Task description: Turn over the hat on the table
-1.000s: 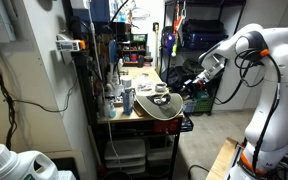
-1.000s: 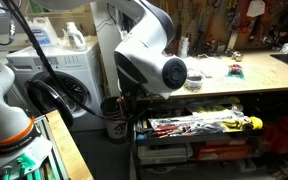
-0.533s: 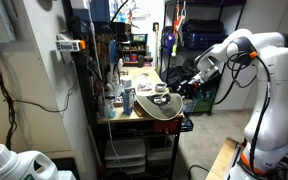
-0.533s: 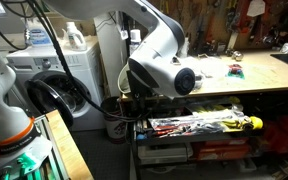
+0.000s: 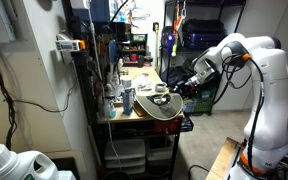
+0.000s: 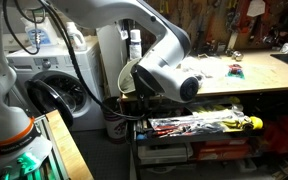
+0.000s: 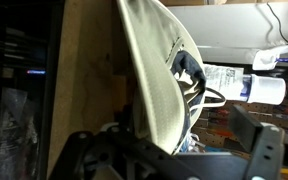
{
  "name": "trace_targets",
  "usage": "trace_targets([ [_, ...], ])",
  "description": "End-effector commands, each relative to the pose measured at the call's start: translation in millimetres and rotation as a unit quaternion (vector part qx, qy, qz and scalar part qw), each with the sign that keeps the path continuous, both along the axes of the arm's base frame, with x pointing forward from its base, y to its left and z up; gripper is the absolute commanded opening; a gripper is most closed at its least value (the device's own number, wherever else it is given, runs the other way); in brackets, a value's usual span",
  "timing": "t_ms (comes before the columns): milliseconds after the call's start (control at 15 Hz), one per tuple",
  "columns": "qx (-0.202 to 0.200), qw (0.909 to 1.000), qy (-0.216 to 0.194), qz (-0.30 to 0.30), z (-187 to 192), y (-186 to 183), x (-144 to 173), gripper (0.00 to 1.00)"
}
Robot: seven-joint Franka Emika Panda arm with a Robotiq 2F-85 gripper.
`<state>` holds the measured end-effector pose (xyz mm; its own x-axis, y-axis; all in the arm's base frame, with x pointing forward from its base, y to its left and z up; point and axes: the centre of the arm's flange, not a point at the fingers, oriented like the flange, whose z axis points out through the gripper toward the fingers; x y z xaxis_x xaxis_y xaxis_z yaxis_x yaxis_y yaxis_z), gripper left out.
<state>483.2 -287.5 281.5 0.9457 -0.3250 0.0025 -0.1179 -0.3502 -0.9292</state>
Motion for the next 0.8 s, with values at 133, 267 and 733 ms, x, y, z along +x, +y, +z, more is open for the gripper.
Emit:
trace_targets([
  [133,0.033,0.9993,-0.014,-0.003,-8.8,-11.2,6.2,0.53],
  [267,0.038,0.9991,-0.015,-0.001,-9.1,-11.7,6.3,0.37],
  [733,0.067,0.9972,-0.031,0.007,-3.3,-12.6,4.7,0.03],
])
